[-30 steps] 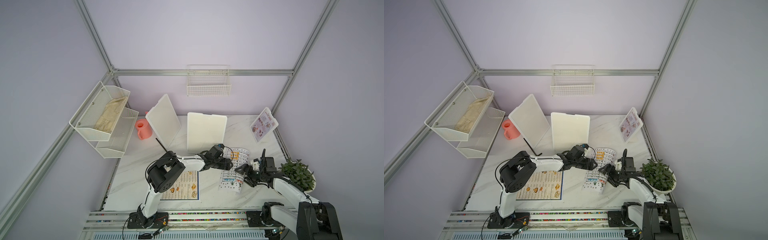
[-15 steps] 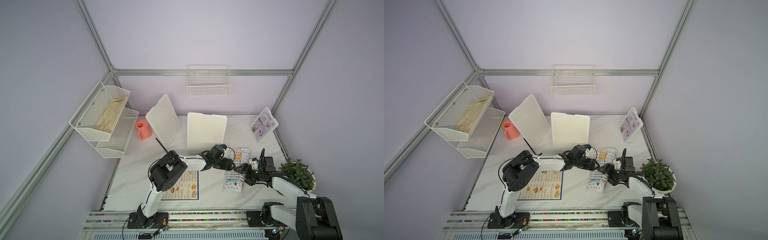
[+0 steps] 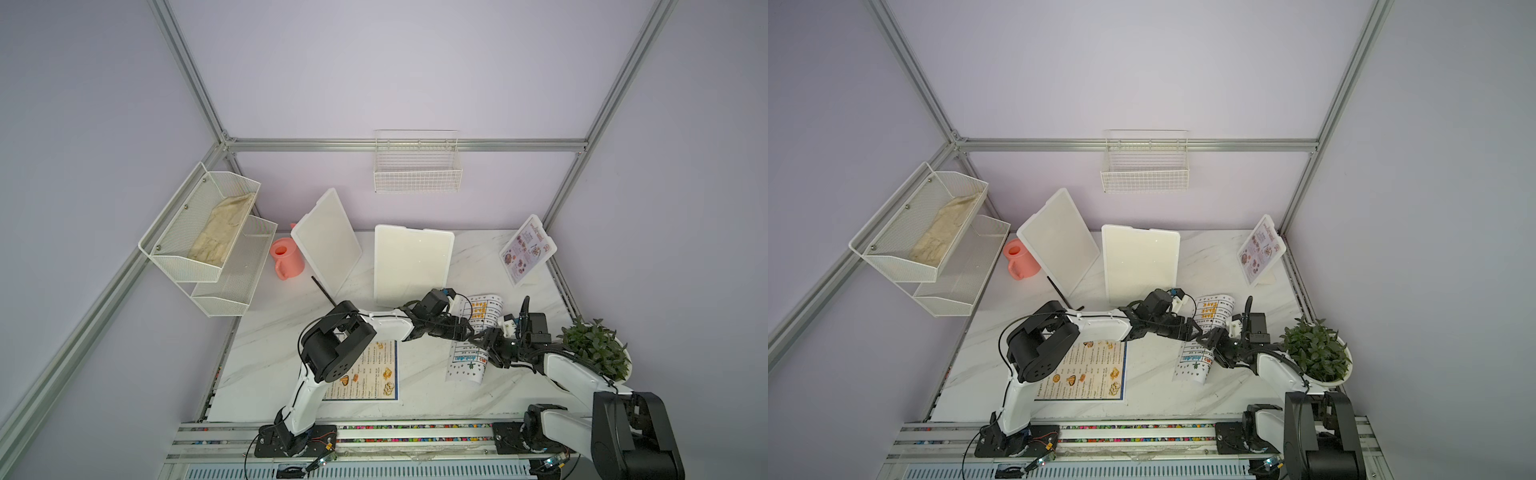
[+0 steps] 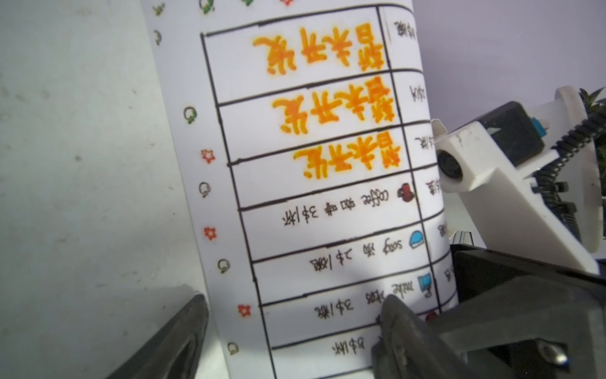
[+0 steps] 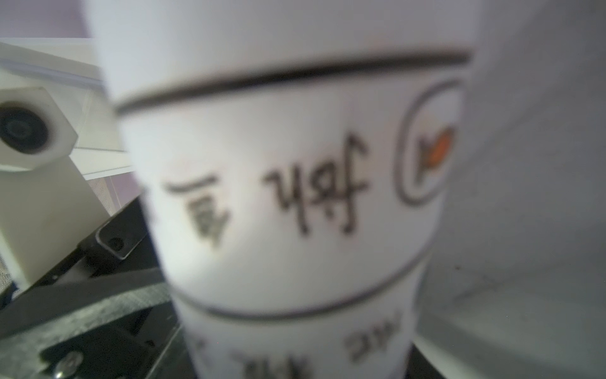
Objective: Insert the menus into the narrow rack
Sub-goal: Pick up the menu from the center of the board.
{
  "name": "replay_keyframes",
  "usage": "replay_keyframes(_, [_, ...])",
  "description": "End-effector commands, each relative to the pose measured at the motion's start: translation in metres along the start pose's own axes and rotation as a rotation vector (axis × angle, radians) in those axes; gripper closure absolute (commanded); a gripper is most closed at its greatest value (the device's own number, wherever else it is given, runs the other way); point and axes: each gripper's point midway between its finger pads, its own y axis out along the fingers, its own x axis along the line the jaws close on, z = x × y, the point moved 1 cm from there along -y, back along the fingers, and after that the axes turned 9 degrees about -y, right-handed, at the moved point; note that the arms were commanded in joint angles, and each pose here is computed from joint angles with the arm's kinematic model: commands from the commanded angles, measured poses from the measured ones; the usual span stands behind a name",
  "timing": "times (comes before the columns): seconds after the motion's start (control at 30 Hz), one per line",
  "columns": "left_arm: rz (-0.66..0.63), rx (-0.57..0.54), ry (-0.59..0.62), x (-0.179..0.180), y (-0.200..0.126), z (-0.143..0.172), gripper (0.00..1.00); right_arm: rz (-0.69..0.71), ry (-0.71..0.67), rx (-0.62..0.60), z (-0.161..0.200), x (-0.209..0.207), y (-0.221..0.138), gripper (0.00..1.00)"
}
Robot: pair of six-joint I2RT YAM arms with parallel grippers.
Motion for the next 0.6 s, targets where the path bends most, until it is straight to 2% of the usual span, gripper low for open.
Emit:
replay_keyframes(0.0, [-0.035,-0.055,0.003,-0.008,-0.018,-0.014,0.08,0.001,0.000,-0.025,-0.003,0.004,-0.005,0.43])
replay_keyframes(0.13, [-0.066,-0.119,0.015,-0.012,-0.043,-0.020,0.00,0.000,-0.002,-0.049,-0.006,0.009,-0.011,0.46])
replay_keyframes(0.37, [-0.112,-0.229,0.043,-0.017,-0.096,-0.029,0.00,-0.048,-0.039,-0.105,-0.020,0.031,-0.023,0.47])
replay_keyframes(0.57, [-0.076,-0.296,0.040,-0.023,-0.134,-0.045,0.00,-0.097,-0.116,-0.183,-0.037,0.065,-0.046,0.46])
